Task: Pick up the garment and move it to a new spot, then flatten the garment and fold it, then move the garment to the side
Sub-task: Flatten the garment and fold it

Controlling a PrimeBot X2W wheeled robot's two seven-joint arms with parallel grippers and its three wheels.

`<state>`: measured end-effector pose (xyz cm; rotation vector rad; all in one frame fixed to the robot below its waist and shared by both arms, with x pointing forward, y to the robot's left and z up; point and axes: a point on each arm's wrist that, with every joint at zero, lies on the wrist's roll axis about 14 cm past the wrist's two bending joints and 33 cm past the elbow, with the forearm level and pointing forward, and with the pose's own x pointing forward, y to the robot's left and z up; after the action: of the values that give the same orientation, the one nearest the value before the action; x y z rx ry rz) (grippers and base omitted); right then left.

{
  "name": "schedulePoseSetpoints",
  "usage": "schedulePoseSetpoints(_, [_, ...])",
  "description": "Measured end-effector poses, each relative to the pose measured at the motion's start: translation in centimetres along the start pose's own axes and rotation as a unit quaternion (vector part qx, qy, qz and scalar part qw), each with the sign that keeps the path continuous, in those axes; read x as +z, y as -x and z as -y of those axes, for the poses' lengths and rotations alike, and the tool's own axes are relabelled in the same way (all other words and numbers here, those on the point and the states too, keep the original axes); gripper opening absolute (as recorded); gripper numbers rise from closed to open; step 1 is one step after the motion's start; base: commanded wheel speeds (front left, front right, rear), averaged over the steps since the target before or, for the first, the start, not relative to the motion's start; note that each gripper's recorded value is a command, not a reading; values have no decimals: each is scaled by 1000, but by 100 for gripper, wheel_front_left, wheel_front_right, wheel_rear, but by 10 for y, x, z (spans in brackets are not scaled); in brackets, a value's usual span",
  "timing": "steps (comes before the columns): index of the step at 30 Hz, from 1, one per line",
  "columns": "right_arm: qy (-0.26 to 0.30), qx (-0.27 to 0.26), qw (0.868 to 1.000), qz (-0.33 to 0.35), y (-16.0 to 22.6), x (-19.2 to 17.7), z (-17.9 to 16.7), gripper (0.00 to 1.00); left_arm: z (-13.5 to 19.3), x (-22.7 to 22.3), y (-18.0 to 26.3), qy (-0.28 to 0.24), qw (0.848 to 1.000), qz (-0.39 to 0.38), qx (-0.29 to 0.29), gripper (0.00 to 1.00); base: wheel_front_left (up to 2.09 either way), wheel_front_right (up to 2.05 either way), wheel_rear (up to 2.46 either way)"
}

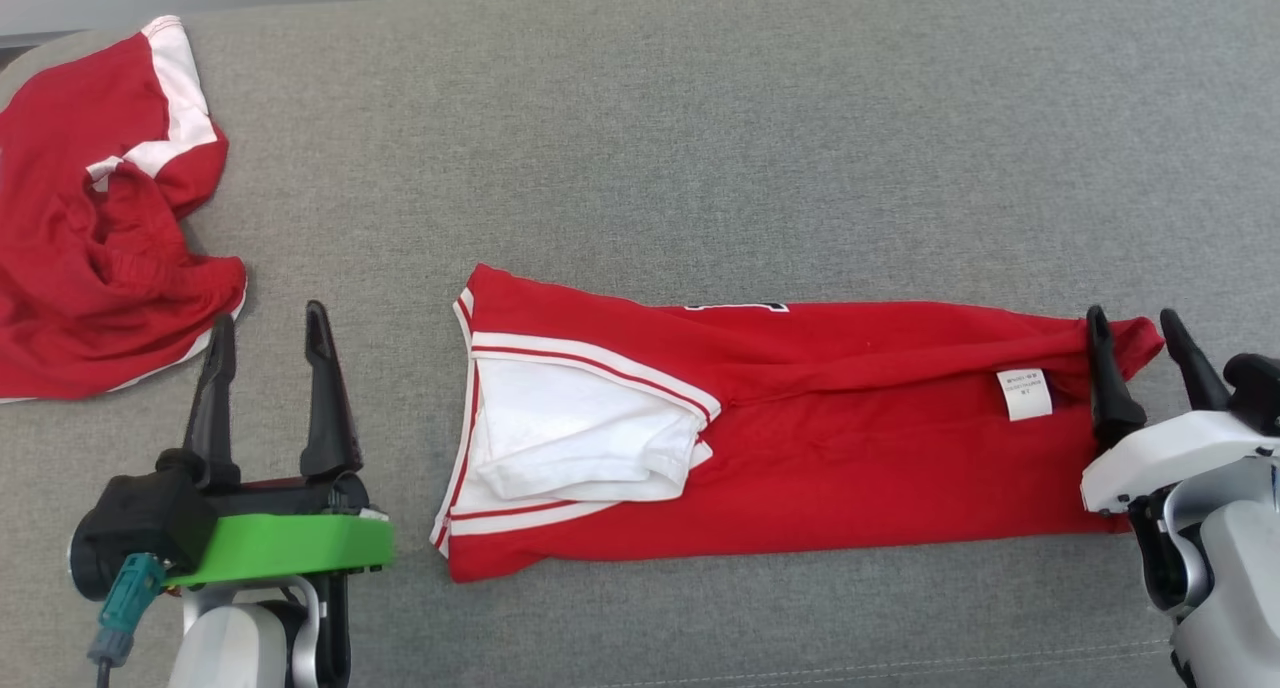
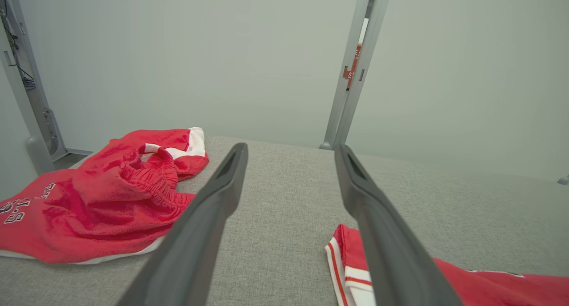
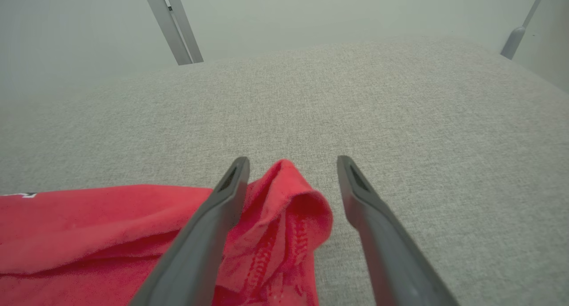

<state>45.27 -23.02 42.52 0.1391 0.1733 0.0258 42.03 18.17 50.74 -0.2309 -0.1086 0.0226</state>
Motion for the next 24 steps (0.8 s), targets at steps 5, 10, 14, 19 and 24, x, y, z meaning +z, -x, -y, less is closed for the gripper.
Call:
schedulePoseSetpoints(5, [-19,-11,999,-50,5,-33,1,100,-14,2,2,-17,1000,3,18,100,0,0,0])
schedulePoseSetpoints(10, [-38,-14,996,-81,14,-54,-4,83,-20,-1,4,-23,999,-2,26,100,0,0,0])
schedulePoseSetpoints(14, [-49,-5,994,-93,18,-63,-14,35,-20,-8,7,-25,999,-14,28,100,0,0,0])
schedulePoseSetpoints(19, [-64,-2,994,-92,19,-62,-20,0,-20,-16,12,-34,999,-28,27,100,0,0,0])
schedulePoseSetpoints(24, [-60,-20,996,-69,18,-44,-3,0,-20,-21,19,-50,998,-40,25,100,0,0,0])
